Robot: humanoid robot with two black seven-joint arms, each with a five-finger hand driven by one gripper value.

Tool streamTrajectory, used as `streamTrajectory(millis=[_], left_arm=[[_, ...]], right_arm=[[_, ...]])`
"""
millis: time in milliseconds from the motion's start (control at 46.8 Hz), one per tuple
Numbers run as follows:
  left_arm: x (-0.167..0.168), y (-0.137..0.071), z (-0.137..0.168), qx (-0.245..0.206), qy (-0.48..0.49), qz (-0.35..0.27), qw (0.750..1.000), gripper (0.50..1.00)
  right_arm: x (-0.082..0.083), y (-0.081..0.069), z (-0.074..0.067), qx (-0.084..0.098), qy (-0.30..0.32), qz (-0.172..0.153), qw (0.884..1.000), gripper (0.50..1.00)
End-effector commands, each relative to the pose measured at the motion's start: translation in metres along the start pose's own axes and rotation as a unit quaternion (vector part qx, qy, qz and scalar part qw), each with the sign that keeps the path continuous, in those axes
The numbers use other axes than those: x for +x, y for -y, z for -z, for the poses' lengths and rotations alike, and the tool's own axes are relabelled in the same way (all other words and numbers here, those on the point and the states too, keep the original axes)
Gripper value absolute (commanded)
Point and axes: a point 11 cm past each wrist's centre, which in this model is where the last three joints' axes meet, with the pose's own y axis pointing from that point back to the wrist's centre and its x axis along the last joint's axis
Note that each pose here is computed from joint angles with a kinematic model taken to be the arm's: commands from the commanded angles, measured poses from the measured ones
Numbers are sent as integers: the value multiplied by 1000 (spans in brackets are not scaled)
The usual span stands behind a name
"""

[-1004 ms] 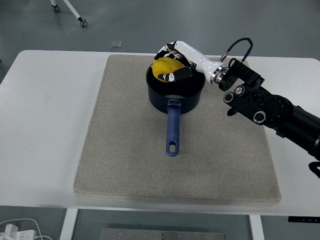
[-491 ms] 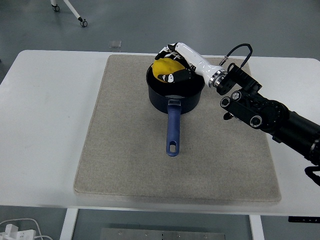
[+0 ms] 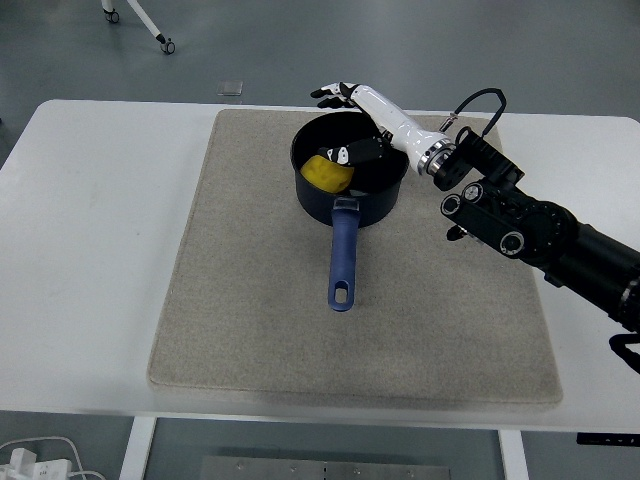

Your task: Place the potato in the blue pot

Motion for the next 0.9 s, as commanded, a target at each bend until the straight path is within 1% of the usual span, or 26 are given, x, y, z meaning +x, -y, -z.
streamTrajectory(millis=[0,107,192,342,406,449,491,556,598,662,748,876], left_arm=[[0,0,0,1,-1,-1,1000,999],[0,0,0,0,-2,-1,1000,999],[0,0,0,0,-2,-1,1000,999],[0,0,0,0,-1,0,1000,999],[0,0,0,0,-2,-1,1000,999],[0,0,0,0,-1,-1,1000,999],[0,0,0,0,-1,-1,1000,999],[0,0,0,0,-2,-1,1000,999],[0,0,0,0,-2,-1,1000,999],[0,0,0,0,-2,-1,1000,999],[0,0,0,0,-1,-1,1000,999],[0,0,0,0,0,0,1000,999]], right_arm=[[2,0,-1,-2,10,-5,1000,917],[9,0,-4,-13,66,-26,997,919],[17,-2,-8,-26,117,-47,992,919],[25,-4,-15,-41,189,-78,978,919],[30,-5,-19,-49,227,-96,968,919],[36,-6,-21,-56,266,-114,956,919],[42,-6,-24,-67,310,-132,939,919],[49,-6,-29,-87,369,-148,913,919],[55,-6,-31,-93,400,-159,898,919],[64,-8,-37,-102,438,-179,875,919],[78,-13,-50,-114,477,-210,846,917],[85,-23,-72,-147,531,-237,800,917]])
